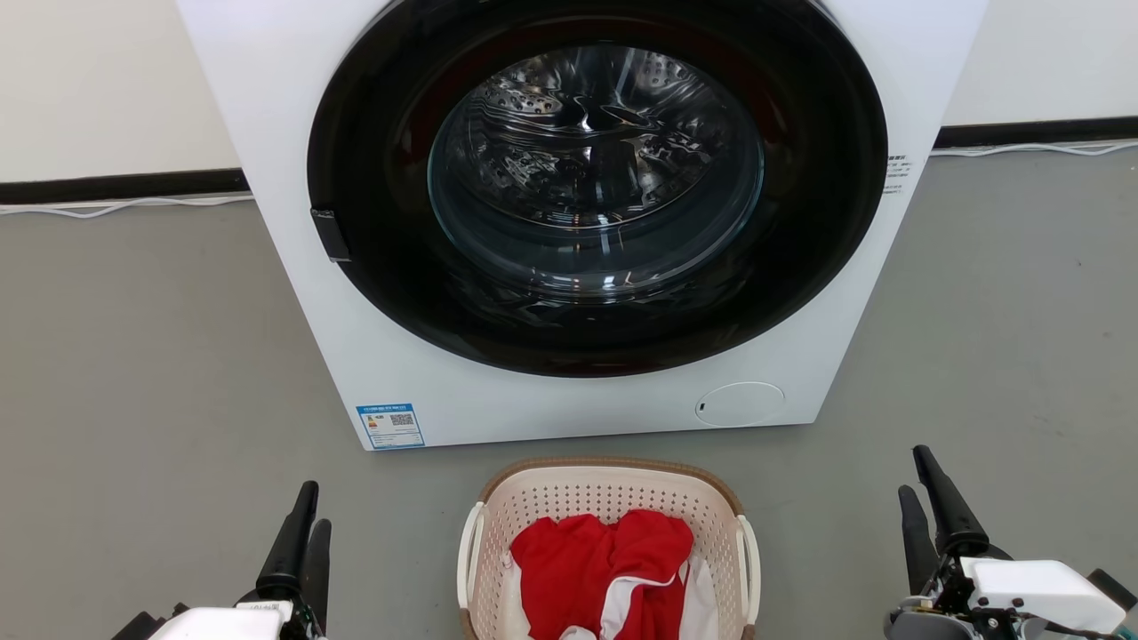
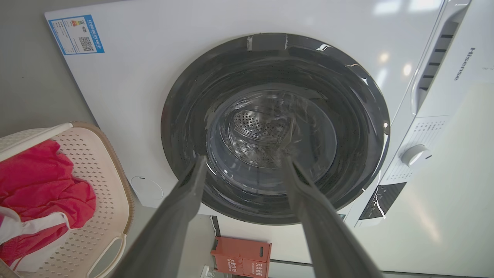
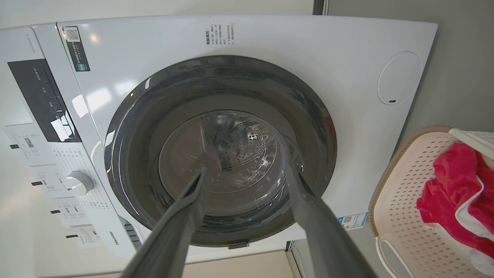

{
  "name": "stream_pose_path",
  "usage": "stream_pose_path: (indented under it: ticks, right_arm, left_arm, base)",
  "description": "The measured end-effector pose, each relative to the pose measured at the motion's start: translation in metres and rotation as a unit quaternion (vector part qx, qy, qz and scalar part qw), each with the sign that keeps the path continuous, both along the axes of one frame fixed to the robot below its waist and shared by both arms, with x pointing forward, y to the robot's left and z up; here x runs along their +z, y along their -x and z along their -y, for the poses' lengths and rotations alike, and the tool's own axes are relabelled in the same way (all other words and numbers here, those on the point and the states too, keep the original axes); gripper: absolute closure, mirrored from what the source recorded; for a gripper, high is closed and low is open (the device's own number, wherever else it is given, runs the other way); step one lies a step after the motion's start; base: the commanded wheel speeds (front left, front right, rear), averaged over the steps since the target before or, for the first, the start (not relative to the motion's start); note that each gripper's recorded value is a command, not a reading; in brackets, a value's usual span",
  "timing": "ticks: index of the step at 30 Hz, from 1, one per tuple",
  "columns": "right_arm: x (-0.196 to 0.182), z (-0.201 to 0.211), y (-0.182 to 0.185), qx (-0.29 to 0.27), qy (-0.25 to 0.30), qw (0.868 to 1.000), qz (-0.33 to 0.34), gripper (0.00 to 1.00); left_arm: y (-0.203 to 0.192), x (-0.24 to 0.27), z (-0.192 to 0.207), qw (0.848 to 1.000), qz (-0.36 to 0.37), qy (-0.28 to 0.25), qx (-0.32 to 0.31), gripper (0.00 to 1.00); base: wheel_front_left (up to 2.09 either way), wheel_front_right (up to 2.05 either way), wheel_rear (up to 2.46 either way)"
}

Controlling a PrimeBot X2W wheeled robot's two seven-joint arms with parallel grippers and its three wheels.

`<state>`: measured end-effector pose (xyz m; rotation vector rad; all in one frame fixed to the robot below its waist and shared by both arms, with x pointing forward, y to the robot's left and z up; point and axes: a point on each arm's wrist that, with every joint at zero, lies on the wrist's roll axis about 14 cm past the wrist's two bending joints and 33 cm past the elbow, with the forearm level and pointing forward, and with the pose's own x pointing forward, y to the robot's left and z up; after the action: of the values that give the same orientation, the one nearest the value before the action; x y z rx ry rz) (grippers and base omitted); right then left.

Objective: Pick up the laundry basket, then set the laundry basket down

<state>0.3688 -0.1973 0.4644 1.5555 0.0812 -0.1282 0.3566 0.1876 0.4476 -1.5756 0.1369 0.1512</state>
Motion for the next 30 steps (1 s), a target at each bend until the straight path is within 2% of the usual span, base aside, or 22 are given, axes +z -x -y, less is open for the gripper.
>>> stream_pose_path:
  ticks: [17, 30]
  right_arm:
    - [0.014, -0.003, -0.005, 0.003, 0.063, 0.998, 0.019, 0.0]
    - [0.018, -0.004, -0.007, 0.011, 0.139, 0.99, 0.025, 0.0]
  left_arm:
    - [-0.005, 0.007, 0.001, 0.999, 0.01, -0.047, -0.004, 0.0]
    - [-0.008, 0.012, 0.004, 0.991, 0.019, -0.133, -0.023, 0.0]
  base:
    - [0.0, 0.0, 0.0]
    - [0.0, 0.0, 0.0]
